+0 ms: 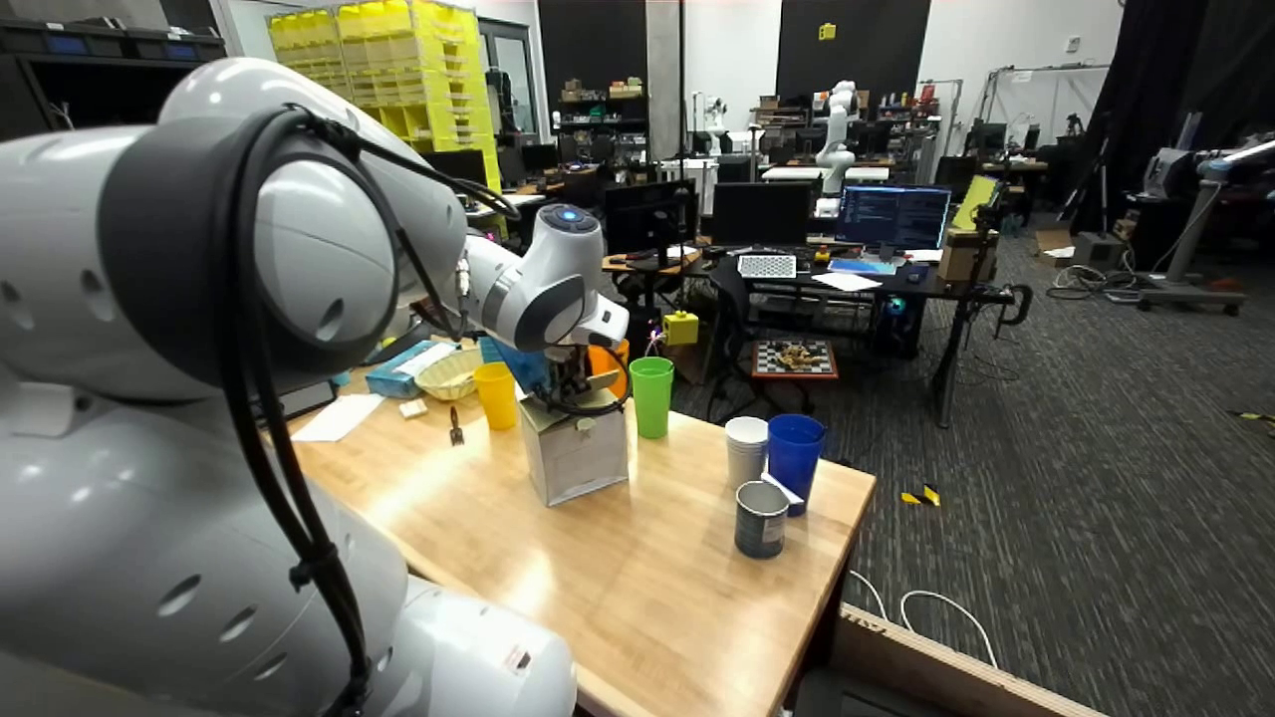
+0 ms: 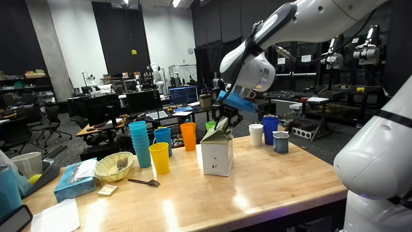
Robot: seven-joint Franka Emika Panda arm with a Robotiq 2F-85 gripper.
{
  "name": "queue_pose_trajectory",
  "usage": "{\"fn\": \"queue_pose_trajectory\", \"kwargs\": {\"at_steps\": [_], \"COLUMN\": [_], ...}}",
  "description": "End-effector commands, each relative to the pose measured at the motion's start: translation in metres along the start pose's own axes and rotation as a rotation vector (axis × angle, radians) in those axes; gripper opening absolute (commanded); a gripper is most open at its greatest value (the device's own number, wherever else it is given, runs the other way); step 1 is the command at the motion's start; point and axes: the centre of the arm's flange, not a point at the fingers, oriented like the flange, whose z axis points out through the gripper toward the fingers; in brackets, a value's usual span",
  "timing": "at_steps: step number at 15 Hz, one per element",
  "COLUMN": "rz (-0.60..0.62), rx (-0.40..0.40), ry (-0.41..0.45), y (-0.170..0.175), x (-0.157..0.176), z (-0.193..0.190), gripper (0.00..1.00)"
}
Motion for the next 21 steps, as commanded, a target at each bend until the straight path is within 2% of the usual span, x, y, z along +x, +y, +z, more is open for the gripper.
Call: {"fn": "queue_pose_trajectory", "kwargs": {"at_steps": [1,4,6,12,19,20,21], "rz": [-0.008,-0.018,-0.022,-0.034,-0.095,-0.107,-0.114], "rx": [-0.028,-0.056,-0.08,-0.111,-0.127,-0.128,-0.13], "ry": [0.01,0.026,0.033,0.071,0.151,0.159,0.168], "y": [-0.003,-0.003,-0.003,-0.005,-0.027,-0.031,-0.033], "x": [-0.001,0.0,0.0,-0.001,-0.016,-0.019,-0.021], "z": [-0.009,-0.013,-0.015,-0.022,-0.043,-0.045,-0.047], "gripper": [0.76,0.96,1.0,1.0,1.0,0.98,0.9]}}
